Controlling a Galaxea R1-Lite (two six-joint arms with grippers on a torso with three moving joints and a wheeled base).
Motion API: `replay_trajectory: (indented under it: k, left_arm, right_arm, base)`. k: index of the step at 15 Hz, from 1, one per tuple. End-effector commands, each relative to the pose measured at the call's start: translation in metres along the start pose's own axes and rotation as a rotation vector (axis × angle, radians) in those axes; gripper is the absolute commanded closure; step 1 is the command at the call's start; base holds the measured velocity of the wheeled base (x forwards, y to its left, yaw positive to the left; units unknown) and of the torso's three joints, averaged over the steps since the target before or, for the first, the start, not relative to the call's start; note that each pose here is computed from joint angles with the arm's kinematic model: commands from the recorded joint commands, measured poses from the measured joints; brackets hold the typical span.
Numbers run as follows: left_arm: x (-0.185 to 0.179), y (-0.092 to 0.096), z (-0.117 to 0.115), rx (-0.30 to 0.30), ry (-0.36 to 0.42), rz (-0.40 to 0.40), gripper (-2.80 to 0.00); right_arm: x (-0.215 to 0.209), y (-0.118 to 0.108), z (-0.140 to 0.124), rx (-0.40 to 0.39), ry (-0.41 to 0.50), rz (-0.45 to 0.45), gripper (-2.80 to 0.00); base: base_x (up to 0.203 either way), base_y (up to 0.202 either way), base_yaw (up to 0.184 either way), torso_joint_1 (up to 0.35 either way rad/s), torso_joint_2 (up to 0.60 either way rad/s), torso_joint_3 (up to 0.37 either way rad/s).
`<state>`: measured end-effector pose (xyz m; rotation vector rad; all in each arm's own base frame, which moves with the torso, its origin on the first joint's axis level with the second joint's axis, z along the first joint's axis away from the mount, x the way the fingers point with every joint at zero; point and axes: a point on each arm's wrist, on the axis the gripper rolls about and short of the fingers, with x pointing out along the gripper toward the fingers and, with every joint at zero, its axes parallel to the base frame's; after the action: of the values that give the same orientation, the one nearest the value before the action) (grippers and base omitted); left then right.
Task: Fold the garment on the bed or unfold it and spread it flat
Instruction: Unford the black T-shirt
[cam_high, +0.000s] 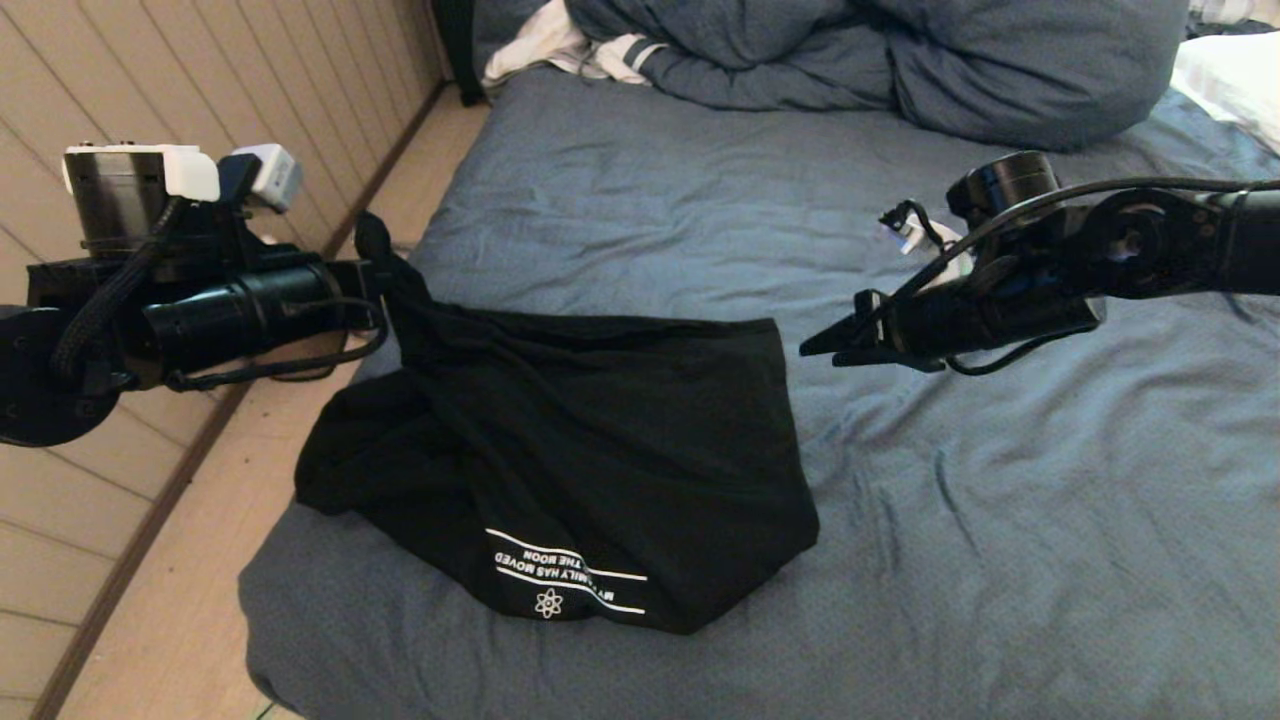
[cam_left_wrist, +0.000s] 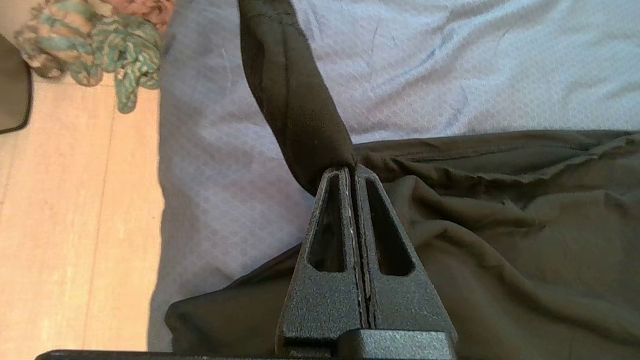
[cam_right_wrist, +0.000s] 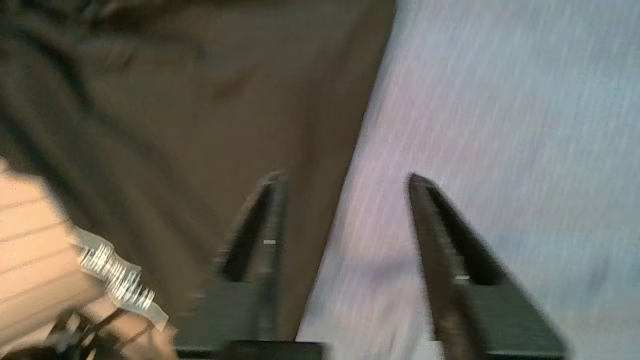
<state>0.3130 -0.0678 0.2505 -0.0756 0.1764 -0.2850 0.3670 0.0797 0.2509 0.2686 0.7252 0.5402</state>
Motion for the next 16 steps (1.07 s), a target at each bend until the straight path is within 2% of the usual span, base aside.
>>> replay_trajectory:
  k: [1, 6, 8, 11, 13, 14, 16]
  left_arm:
    - [0.005, -0.001, -0.003, -0.001, 0.007, -0.005, 0.00]
    - [0.008, -0.002, -0.005, 0.000, 0.008, -0.010, 0.00]
    - [0.010, -0.002, -0.005, 0.000, 0.009, -0.008, 0.00]
    - [0.011, -0.002, -0.005, 0.000, 0.008, -0.008, 0.00]
    - [0.013, -0.002, -0.006, 0.000, 0.013, -0.008, 0.00]
    - [0.014, -0.002, -0.007, -0.001, 0.015, -0.008, 0.00]
    - [0.014, -0.002, -0.007, -0.001, 0.017, -0.008, 0.00]
  right_arm:
    - [0.032, -0.009, 0.004, 0.006, 0.024, -0.002, -2.80]
    - [0.058, -0.013, 0.014, -0.011, 0.007, 0.015, -2.80]
    - [0.066, -0.009, 0.019, -0.015, -0.011, 0.030, -2.80]
    - [0.074, -0.001, 0.026, -0.031, -0.094, 0.064, -2.80]
    - [0.077, 0.007, 0.025, -0.037, -0.096, 0.081, -2.80]
    - [0.078, 0.010, 0.024, -0.040, -0.093, 0.086, 0.00]
    - [0.078, 0.012, 0.024, -0.043, -0.089, 0.087, 0.00]
  base:
    - [0.000, 0.000, 0.000, 0.000, 0.00, 0.000]
    - [0.000, 0.000, 0.000, 0.000, 0.00, 0.000]
    - [0.000, 0.000, 0.000, 0.000, 0.00, 0.000]
    - [0.000, 0.000, 0.000, 0.000, 0.00, 0.000]
    - [0.000, 0.000, 0.000, 0.000, 0.00, 0.000]
    - [0.000, 0.000, 0.000, 0.000, 0.00, 0.000]
    - [0.000, 0.000, 0.000, 0.000, 0.00, 0.000]
